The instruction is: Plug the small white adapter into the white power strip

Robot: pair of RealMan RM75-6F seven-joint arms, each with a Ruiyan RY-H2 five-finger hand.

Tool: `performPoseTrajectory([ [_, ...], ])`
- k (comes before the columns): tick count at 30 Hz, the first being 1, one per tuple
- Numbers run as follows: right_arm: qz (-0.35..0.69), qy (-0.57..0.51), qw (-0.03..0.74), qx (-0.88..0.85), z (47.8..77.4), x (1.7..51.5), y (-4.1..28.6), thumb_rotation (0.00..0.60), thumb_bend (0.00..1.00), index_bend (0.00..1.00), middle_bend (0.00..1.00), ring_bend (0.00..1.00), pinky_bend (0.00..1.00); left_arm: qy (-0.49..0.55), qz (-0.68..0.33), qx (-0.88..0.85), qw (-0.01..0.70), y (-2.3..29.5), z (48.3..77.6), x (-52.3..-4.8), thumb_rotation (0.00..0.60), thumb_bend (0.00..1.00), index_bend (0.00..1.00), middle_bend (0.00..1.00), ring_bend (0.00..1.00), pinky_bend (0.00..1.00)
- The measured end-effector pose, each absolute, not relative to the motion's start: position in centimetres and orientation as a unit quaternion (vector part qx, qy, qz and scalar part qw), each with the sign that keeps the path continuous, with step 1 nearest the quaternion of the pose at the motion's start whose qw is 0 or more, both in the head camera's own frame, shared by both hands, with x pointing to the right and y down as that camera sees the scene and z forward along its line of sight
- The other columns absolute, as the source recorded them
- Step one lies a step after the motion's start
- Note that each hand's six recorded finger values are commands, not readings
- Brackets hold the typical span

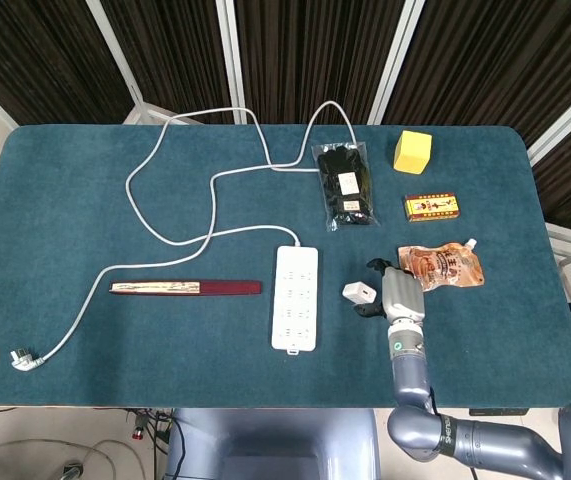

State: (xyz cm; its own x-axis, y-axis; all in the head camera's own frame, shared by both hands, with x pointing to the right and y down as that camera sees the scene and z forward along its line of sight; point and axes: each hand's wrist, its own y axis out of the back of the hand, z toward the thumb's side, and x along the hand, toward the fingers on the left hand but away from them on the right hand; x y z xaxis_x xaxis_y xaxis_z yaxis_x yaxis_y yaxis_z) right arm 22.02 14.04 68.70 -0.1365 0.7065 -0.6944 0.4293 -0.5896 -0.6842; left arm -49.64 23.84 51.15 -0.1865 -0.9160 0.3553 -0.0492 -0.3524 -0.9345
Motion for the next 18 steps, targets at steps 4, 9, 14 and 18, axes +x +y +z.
performPoseTrajectory([
  [4,0.616,-0.44,0.109,-0.644,69.4,22.0,14.3,0.6,0.23,0.34,0.32,0.35,0.24,0.45,-0.625,-0.535,0.347,23.8,51.2,-49.6,0.6,0.19,0.16,0.0,0.0,0.01],
  [9,0.618,-0.439,0.106,-0.644,70.1,21.8,14.5,0.6,0.31,0.37,0.38,0.38,0.26,0.449,-0.626,-0.535,0.347,23.8,51.2,-49.6,0.6,0.19,0.16,0.0,0.0,0.01],
  [14,0.617,-0.444,0.109,-0.641,70.4,21.8,14.4,0.6,0.36,0.42,0.42,0.41,0.27,0.449,-0.626,-0.535,0.346,23.8,51.2,-49.7,0.6,0.19,0.17,0.0,0.0,0.01],
  [18,0.615,-0.448,0.112,-0.639,70.6,21.8,14.3,0.6,0.37,0.43,0.43,0.41,0.27,0.449,-0.626,-0.535,0.347,23.8,51.2,-49.7,0.6,0.19,0.17,0.0,0.0,0.01],
])
